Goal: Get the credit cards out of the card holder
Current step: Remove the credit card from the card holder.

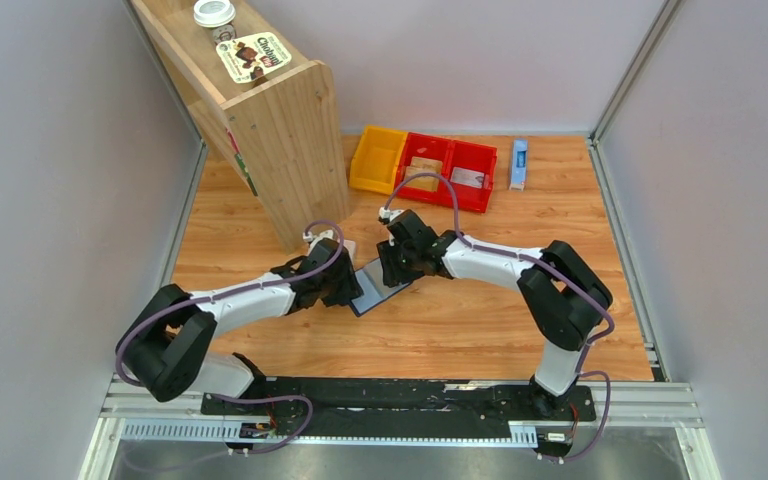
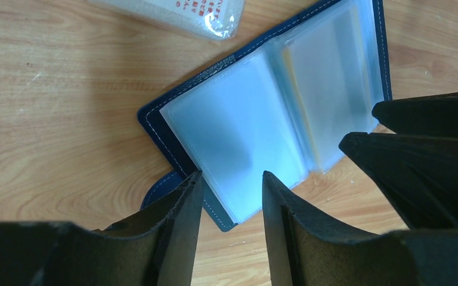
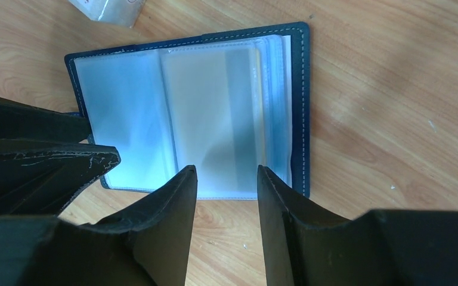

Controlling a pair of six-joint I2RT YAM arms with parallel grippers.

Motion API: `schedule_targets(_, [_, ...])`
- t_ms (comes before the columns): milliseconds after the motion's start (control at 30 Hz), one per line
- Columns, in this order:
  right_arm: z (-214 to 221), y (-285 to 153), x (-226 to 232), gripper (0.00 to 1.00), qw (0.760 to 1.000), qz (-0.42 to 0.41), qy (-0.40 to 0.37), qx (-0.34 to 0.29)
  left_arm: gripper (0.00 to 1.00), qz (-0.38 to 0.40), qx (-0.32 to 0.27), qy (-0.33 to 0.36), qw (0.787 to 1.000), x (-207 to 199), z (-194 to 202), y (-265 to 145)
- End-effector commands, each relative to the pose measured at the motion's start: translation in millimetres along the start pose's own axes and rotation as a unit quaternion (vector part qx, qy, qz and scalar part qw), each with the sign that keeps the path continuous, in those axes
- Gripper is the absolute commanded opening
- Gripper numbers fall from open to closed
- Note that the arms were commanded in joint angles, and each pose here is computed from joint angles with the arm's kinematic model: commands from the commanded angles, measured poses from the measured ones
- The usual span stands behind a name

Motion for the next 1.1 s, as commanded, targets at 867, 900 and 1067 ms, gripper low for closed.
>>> schedule_targets(867, [27, 7, -10, 0.54, 0.998, 0.033, -0.012, 0.044, 0.50, 0.003, 0.052, 0.062, 0.997, -16, -10, 24])
schedule_targets(900, [27, 8, -4, 0.53, 0.999, 0.016, -0.012, 0.047, 0.50, 0.005, 0.051, 0.059, 0.997, -16, -11, 24])
schedule_targets(1067, [27, 7, 19, 0.52, 0.997, -0.050, -0.009, 0.051, 0.50, 0.018, 0.043, 0.046, 0.998, -13, -8, 26])
Point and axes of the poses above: each gripper's point midway between its finger pads, its own y axis out along the fingers, its own x axis along the line the jaws close on, z = x × y, the point moved 1 cm from there along -y, back along the fingers, and after that the axes turned 14 degrees about y, right-handed, at the moved point
